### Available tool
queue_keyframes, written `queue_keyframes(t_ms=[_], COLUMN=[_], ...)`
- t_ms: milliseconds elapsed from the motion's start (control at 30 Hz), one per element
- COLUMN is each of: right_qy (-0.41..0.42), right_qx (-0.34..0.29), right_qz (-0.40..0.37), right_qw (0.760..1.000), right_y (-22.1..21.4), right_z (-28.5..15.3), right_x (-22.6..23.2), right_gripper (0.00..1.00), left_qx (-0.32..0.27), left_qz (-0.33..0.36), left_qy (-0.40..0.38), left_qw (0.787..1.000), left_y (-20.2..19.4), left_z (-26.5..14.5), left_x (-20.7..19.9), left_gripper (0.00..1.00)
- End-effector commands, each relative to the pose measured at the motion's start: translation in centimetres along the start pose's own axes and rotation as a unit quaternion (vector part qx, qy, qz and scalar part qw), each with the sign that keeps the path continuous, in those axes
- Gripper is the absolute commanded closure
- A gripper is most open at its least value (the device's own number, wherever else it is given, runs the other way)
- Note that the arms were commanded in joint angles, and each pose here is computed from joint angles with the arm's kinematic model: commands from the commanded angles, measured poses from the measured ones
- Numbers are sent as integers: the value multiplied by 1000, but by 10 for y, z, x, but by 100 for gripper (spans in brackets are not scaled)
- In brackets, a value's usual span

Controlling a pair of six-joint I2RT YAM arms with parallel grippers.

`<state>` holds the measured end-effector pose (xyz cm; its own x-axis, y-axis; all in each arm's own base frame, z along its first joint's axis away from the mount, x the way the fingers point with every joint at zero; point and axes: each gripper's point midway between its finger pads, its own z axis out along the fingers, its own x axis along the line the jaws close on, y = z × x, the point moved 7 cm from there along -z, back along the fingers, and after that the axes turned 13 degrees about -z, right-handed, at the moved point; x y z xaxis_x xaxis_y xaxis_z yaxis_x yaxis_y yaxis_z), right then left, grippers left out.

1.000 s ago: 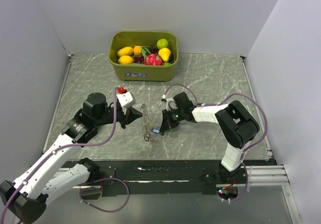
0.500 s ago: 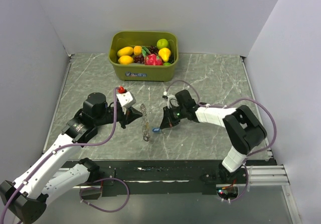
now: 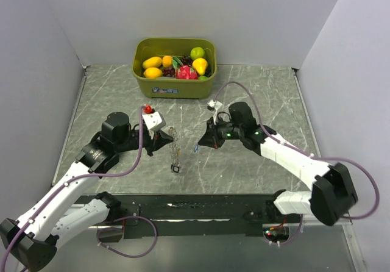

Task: Put the keys on the keyring

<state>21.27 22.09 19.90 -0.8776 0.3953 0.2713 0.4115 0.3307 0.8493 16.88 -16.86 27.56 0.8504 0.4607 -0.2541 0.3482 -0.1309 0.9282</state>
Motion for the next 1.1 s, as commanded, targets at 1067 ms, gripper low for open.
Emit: queue_keyframes(t_ms=[1067], right_qy=[137], right_qx=[-151], right_qz=[-192], right_qw=[960], right_y=[89], right_z=[-35], right_x=[73], right_gripper=[100], left_qx=[-33], left_qz=[21], left_qy=[-75], left_qw=[996], left_y=[13], left_z=[4], left_x=[-14], left_gripper=[99])
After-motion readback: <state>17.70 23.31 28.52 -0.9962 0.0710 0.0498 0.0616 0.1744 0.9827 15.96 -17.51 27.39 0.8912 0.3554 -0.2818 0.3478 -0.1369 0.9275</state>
